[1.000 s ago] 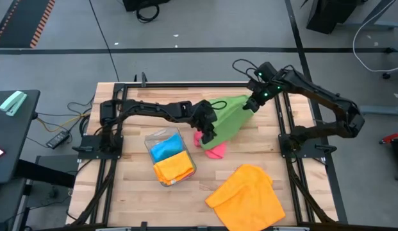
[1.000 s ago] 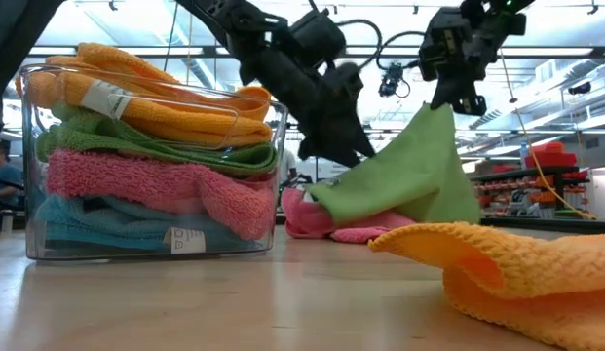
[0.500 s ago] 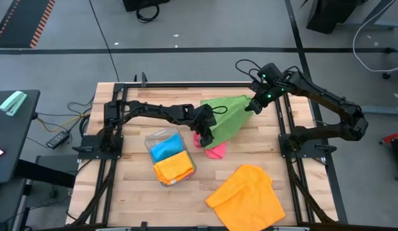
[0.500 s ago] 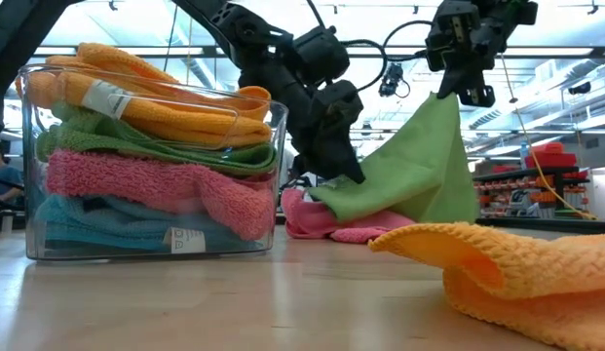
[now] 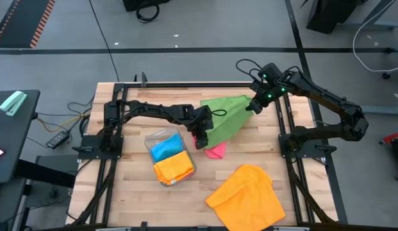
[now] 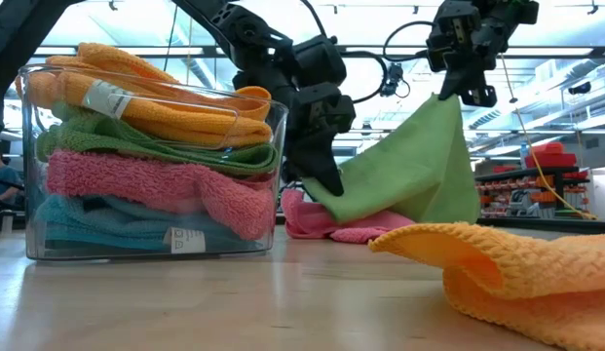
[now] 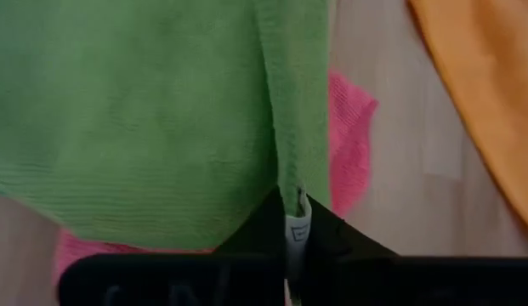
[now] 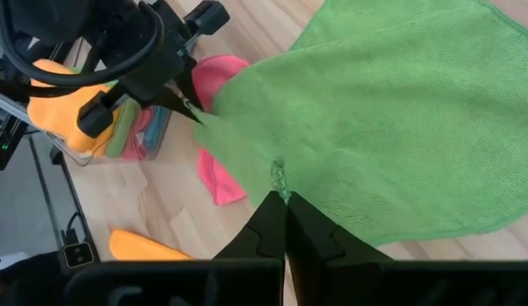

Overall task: Fold microfiber towels
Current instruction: Fold the green towel

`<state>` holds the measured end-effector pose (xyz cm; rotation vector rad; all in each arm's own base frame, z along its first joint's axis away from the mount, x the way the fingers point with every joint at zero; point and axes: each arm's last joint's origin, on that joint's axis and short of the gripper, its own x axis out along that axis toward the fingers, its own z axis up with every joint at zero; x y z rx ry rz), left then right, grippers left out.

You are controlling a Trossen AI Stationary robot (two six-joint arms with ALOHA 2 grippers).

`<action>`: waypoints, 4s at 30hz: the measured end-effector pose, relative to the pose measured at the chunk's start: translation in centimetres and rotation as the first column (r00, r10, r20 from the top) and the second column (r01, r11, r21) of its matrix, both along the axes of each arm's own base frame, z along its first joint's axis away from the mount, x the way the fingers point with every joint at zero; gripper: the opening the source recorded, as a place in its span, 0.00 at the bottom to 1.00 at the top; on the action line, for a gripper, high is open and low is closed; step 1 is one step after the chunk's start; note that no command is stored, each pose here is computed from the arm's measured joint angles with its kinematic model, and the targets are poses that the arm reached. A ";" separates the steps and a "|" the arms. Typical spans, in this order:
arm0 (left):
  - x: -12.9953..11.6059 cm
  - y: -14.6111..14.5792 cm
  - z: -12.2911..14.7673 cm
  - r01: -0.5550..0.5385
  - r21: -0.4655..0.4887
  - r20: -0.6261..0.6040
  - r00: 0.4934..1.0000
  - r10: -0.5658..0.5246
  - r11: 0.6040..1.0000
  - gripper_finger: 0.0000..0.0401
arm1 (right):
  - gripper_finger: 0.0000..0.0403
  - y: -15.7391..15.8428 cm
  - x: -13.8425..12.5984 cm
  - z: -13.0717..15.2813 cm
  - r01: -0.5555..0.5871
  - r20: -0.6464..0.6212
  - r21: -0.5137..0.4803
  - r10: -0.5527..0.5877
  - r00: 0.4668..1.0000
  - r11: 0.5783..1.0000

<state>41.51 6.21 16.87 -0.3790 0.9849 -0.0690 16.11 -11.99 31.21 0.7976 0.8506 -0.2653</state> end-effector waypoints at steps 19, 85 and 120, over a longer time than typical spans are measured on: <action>0.1 6.2 5.1 0.011 0.174 0.022 1.000 -0.015 0.985 0.05 | 0.02 -0.8 -0.5 -0.4 0.087 -0.192 -0.265 -0.141 0.971 0.960; -1.1 9.7 4.9 0.208 0.468 -0.058 0.977 -0.205 0.859 0.53 | 0.42 -5.1 4.6 -5.5 -0.179 -0.192 -0.293 0.126 0.973 0.939; 1.1 2.0 -0.3 0.163 0.588 -0.215 0.976 -0.041 0.793 0.48 | 0.42 -1.2 8.2 -5.1 -0.095 -0.189 -0.356 0.028 0.982 0.930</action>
